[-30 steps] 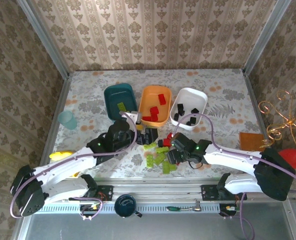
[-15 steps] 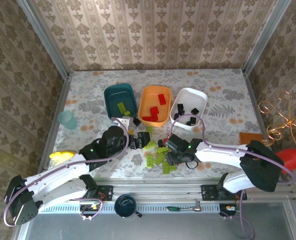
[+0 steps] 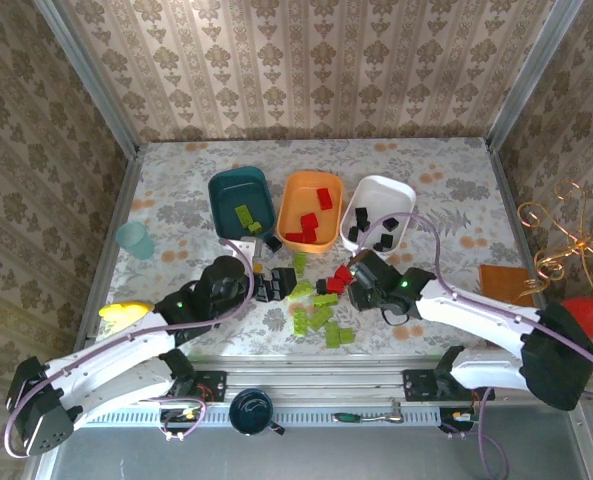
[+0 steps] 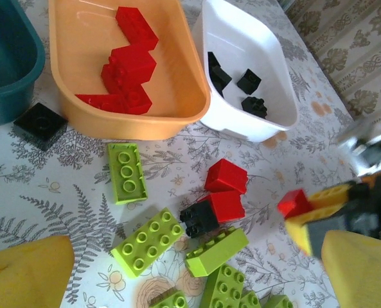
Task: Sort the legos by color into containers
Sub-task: Pick up the lego from the bottom-center of the table, then place the lego in the container.
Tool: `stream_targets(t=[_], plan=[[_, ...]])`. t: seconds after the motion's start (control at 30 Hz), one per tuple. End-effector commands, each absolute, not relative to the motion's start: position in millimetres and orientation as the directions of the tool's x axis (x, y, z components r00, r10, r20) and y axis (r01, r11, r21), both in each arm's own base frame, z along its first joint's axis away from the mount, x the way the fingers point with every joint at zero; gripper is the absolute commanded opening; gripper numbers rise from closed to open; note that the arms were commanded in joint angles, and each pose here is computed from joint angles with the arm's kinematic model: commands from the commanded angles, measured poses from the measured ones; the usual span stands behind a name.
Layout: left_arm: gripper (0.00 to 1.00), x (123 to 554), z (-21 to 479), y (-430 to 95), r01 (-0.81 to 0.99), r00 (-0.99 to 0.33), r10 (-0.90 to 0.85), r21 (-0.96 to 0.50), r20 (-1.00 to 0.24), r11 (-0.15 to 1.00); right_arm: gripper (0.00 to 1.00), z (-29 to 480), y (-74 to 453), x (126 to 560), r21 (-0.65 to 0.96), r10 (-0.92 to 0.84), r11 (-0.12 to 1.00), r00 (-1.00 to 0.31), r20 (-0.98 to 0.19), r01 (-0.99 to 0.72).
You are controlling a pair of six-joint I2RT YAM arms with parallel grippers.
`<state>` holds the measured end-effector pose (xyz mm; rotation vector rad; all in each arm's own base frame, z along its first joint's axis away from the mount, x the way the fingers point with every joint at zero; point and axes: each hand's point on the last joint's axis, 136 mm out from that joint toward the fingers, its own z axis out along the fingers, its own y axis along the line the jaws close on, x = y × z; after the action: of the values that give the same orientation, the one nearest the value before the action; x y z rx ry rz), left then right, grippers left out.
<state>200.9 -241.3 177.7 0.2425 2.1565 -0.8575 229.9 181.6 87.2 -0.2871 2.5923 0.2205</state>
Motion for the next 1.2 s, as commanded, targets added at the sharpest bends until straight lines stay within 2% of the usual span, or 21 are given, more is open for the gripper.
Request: stream_targets(t=[0.0, 0.13, 0.4, 0.57, 0.63, 0.7, 0.77, 0.93, 1.17], plan=[[1.00, 198.4, 167.4, -235.5, 0.400, -0.694, -0.113, -0.511, -0.711, 0.760, 0.16, 143.3, 205.9, 262.0, 0.139, -0.152, 0.944, -0.766, -0.624, -0.300], [1.00, 194.6, 160.4, -236.5, 0.398, -0.710, -0.110, -0.526, -0.695, 0.752, 0.16, 168.5, 247.9, 307.2, 0.146, -0.162, 0.929, -0.726, -0.668, -0.341], [0.99, 184.2, 148.1, -232.6, 0.393, -0.733, -0.063, -0.497, -0.678, 0.773, 0.17, 150.6, 290.0, 417.0, 0.146, -0.099, 0.957, -0.756, -0.647, -0.250], [1.00, 177.3, 143.7, -232.8, 0.401, -0.740, -0.038, -0.485, -0.672, 0.777, 0.22, 127.0, 297.2, 458.4, 0.123, -0.073, 0.976, -0.800, -0.596, -0.180], [1.00, 174.8, 141.2, -232.1, 0.403, -0.742, -0.028, -0.479, -0.670, 0.780, 0.33, 118.1, 297.8, 463.5, 0.117, -0.070, 0.979, -0.820, -0.569, -0.165], [1.00, 172.6, 138.9, -230.8, 0.402, -0.746, -0.022, -0.477, -0.666, 0.782, 0.52, 119.8, 300.9, 467.2, 0.124, -0.067, 0.978, -0.821, -0.567, -0.165], [1.00, 170.6, 136.5, -229.3, 0.402, -0.748, -0.018, -0.474, -0.663, 0.783, 0.62, 130.0, 303.8, 468.1, 0.136, -0.065, 0.975, -0.811, -0.582, -0.176], [0.99, 166.2, 131.0, -229.6, 0.414, -0.755, 0.010, -0.464, -0.656, 0.783, 0.71, 169.7, 300.3, 460.0, 0.170, -0.043, 0.966, -0.765, -0.643, -0.197], [0.93, 155.8, 114.9, -242.0, 0.462, -0.772, 0.138, -0.400, -0.620, 0.792, 0.72, 204.1, 285.3, 414.4, 0.242, 0.002, 0.941, -0.709, -0.705, -0.238]])
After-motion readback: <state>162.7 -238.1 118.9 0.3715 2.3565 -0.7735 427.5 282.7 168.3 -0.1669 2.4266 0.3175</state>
